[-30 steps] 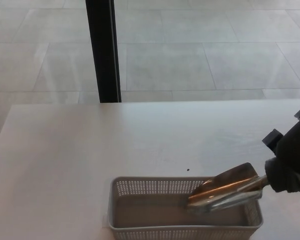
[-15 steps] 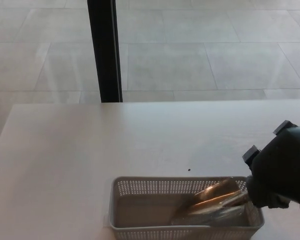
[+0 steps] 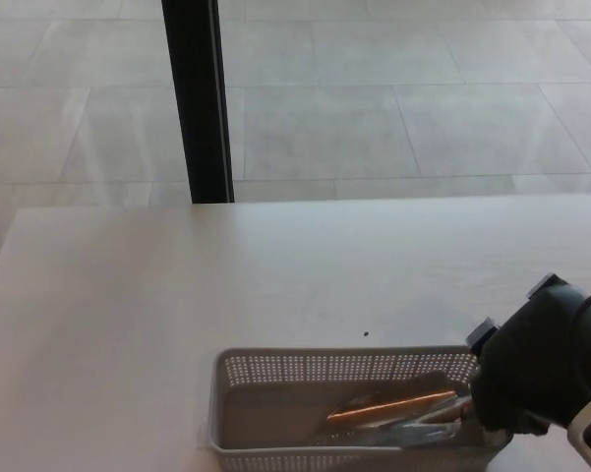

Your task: A garden tool is kept on the righthand side and a container is kept on the lefthand side on a desk infront of the robot. the robot uses its right hand to pick up the garden tool and makes a scooping motion inside the container

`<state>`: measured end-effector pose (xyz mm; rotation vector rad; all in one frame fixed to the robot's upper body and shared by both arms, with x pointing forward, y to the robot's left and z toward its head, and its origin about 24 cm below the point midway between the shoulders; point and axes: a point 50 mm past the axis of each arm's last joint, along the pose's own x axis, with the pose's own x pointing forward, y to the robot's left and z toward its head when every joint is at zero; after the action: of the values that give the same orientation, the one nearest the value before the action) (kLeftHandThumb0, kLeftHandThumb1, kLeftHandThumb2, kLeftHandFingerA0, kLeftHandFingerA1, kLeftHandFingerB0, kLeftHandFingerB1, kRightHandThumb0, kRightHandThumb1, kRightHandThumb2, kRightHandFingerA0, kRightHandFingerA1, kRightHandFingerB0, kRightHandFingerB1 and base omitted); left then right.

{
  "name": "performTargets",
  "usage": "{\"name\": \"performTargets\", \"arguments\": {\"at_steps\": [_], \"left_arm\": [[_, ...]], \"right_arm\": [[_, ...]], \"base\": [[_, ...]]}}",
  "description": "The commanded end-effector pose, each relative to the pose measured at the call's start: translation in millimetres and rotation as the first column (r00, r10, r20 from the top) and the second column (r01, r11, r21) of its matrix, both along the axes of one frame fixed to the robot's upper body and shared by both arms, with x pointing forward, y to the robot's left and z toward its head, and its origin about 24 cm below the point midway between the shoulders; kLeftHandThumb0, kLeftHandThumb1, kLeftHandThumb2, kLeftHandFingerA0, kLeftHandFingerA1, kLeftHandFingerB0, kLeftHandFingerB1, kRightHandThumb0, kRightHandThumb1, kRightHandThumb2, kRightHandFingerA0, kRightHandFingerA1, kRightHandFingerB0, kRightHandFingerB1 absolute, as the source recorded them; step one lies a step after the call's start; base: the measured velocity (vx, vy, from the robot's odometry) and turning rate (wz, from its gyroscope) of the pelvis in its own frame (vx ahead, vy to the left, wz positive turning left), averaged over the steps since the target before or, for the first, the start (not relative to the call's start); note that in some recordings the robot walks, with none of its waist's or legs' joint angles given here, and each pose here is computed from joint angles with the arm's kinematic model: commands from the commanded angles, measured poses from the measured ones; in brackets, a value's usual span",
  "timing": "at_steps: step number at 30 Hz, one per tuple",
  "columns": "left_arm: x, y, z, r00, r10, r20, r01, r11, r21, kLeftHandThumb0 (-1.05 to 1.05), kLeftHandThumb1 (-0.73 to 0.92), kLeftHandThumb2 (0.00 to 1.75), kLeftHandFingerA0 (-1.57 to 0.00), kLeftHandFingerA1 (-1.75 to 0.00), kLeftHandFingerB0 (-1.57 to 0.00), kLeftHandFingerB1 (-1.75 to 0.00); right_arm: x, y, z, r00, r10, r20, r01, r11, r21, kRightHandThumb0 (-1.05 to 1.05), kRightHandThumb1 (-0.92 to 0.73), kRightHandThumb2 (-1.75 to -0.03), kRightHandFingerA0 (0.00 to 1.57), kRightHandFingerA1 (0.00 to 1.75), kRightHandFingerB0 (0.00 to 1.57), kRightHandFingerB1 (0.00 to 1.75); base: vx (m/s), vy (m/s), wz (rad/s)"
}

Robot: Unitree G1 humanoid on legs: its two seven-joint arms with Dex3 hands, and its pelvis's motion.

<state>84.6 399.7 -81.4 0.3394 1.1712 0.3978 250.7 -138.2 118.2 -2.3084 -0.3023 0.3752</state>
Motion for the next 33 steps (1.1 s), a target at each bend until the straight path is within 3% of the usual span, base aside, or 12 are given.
{"name": "performTargets", "arguments": {"at_steps": [1,9,11,12,13,14,21,29,30,31,32,33], "left_arm": [[0,6,4,1.000,0.010,-0.014,-0.010,1.000,0.017,-0.53,0.66,0.60,-0.59,-0.64,-0.54,-0.51],[5,4,5,1.000,-0.003,0.001,0.003,1.000,-0.005,-0.52,0.66,0.60,-0.58,-0.65,-0.53,-0.51],[7,5,6,1.000,-0.009,-0.001,0.009,1.000,0.003,-0.52,0.67,0.60,-0.59,-0.64,-0.52,-0.51],[7,5,6,1.000,-0.012,0.000,0.012,1.000,0.004,-0.52,0.67,0.60,-0.59,-0.64,-0.52,-0.51],[8,6,7,1.000,-0.016,-0.002,0.016,1.000,-0.003,-0.52,0.67,0.60,-0.58,-0.64,-0.52,-0.51],[9,5,7,1.000,-0.009,-0.001,0.009,1.000,-0.002,-0.51,0.66,0.60,-0.59,-0.64,-0.53,-0.51],[10,1,3,0.999,-0.033,-0.015,0.033,0.999,0.004,-0.52,0.66,0.60,-0.62,-0.66,-0.54,-0.52],[8,1,3,0.999,-0.041,-0.009,0.041,0.999,-0.005,-0.53,0.66,0.60,-0.59,-0.68,-0.54,-0.53],[8,0,3,0.999,-0.040,-0.010,0.040,0.999,-0.006,-0.53,0.66,0.60,-0.58,-0.66,-0.53,-0.52],[10,1,4,0.999,-0.038,-0.007,0.038,0.999,-0.003,-0.53,0.66,0.60,-0.58,-0.66,-0.53,-0.52],[11,1,4,0.999,-0.049,-0.014,0.049,0.999,0.001,-0.52,0.68,0.60,-0.57,-0.67,-0.53,-0.53],[11,1,4,0.998,-0.053,-0.016,0.053,0.999,0.002,-0.53,0.67,0.60,-0.57,-0.66,-0.53,-0.52]], "right_arm": [[0,16,-12,0.998,0.061,0.023,-0.060,0.998,-0.009,-0.52,-0.77,-0.73,1.00,1.75,0.69,1.40],[5,42,-10,0.995,0.103,0.011,-0.103,0.993,0.059,-0.48,-0.74,-0.70,0.98,1.75,0.70,1.45],[9,50,-7,0.992,0.118,0.038,-0.121,0.989,0.089,-0.53,-0.57,-1.03,1.24,1.40,0.79,1.00],[9,50,-7,0.992,0.117,0.040,-0.120,0.989,0.090,-0.53,-0.57,-1.03,1.24,1.40,0.79,1.00],[11,52,-5,0.992,0.115,0.047,-0.119,0.988,0.101,-0.52,-0.58,-1.05,1.24,1.39,0.81,1.02],[13,55,-3,0.991,0.122,0.047,-0.126,0.988,0.092,-0.45,-0.66,-0.76,1.01,1.75,0.78,1.24],[18,59,-6,0.987,0.136,0.080,-0.146,0.979,0.139,-0.46,-0.68,-0.84,1.04,1.75,0.73,1.56],[27,29,-4,0.999,0.020,0.034,-0.033,0.888,0.458,-0.36,-0.59,-1.06,1.01,1.75,0.79,1.25],[27,24,-3,0.999,0.011,0.033,-0.026,0.863,0.504,-0.35,-0.58,-1.05,0.99,1.75,0.77,1.41],[30,18,-1,1.000,-0.026,0.005,0.018,0.813,0.583,-0.35,-0.60,-1.00,0.99,1.75,0.73,1.28],[31,10,1,0.998,-0.055,-0.007,0.046,0.746,0.664,-0.33,-0.54,-1.01,0.99,1.75,0.80,0.79],[31,4,2,0.997,-0.075,-0.019,0.066,0.702,0.709,-0.33,-0.54,-1.07,1.00,1.75,0.83,0.72]], "base": [[0.00,0.000,0.00],[0.00,0.000,0.00],[0.00,0.000,0.00],[0.00,0.000,0.00],[0.00,0.000,0.00],[0.00,0.000,0.00],[0.00,0.000,0.00],[0.00,0.000,0.00],[0.00,0.000,0.00],[0.00,0.000,0.00],[0.00,0.000,0.00],[0.00,0.000,0.00]]}}
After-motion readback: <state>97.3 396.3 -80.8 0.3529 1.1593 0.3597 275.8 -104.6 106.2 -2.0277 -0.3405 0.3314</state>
